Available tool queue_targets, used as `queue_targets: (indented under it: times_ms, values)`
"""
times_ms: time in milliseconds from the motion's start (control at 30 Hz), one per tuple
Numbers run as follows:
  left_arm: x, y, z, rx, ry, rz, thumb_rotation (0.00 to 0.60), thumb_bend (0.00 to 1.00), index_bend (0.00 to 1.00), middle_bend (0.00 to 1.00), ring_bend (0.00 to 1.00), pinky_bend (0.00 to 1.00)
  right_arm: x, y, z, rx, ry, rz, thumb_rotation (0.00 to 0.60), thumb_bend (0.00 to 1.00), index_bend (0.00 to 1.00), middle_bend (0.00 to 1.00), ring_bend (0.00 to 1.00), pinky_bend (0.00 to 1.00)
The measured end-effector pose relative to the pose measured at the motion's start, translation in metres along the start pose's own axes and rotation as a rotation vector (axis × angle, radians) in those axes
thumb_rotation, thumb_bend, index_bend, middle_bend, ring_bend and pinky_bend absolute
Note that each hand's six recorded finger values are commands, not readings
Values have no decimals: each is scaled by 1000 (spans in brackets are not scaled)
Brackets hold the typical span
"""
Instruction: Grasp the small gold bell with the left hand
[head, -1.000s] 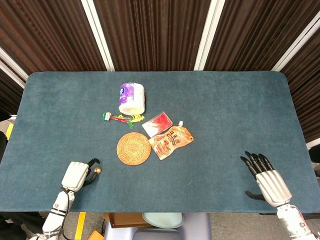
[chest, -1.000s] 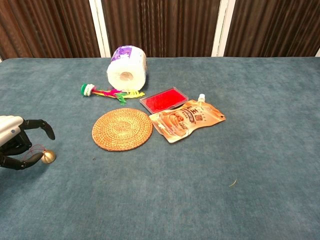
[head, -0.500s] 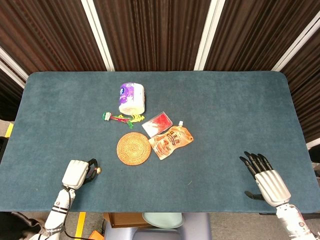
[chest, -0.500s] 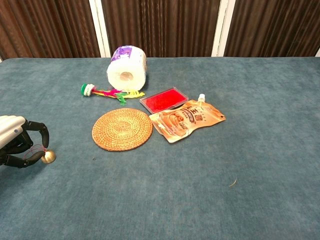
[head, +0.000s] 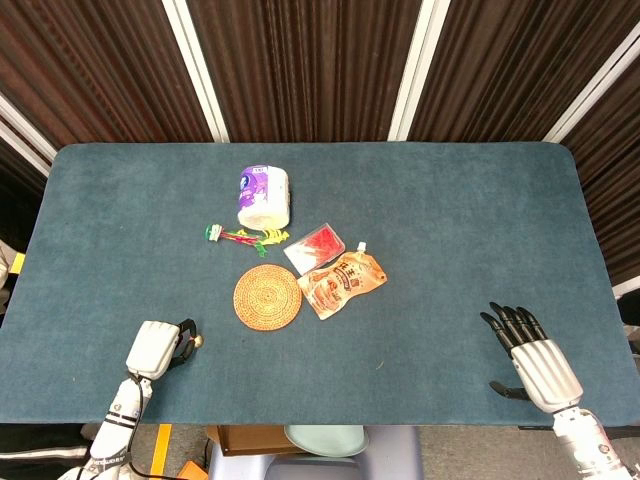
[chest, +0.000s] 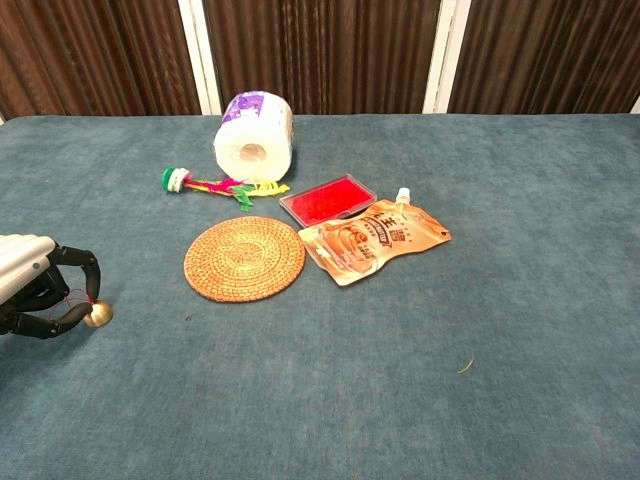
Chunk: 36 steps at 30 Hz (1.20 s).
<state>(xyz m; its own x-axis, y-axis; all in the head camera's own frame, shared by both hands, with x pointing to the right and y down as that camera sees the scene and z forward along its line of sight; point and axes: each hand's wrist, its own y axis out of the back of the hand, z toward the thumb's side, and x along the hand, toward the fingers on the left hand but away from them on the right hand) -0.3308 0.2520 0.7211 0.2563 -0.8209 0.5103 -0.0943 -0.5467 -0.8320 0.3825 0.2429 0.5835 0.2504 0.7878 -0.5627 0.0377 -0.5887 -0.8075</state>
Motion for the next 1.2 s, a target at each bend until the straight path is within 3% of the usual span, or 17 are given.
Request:
queue_targets:
  times_ms: [867, 1200]
  values:
    - [0, 0, -1, -9, 4, -5, 600, 418, 686, 1000, 1000, 1000, -1, -1, 1, 0, 3, 1, 600, 177, 0, 0, 0, 0]
    - [0, 4, -1, -36, 13, 21, 600, 580, 802, 1000, 1000, 1000, -1, -1, 1, 0, 3, 1, 600, 177, 0, 0, 0, 0]
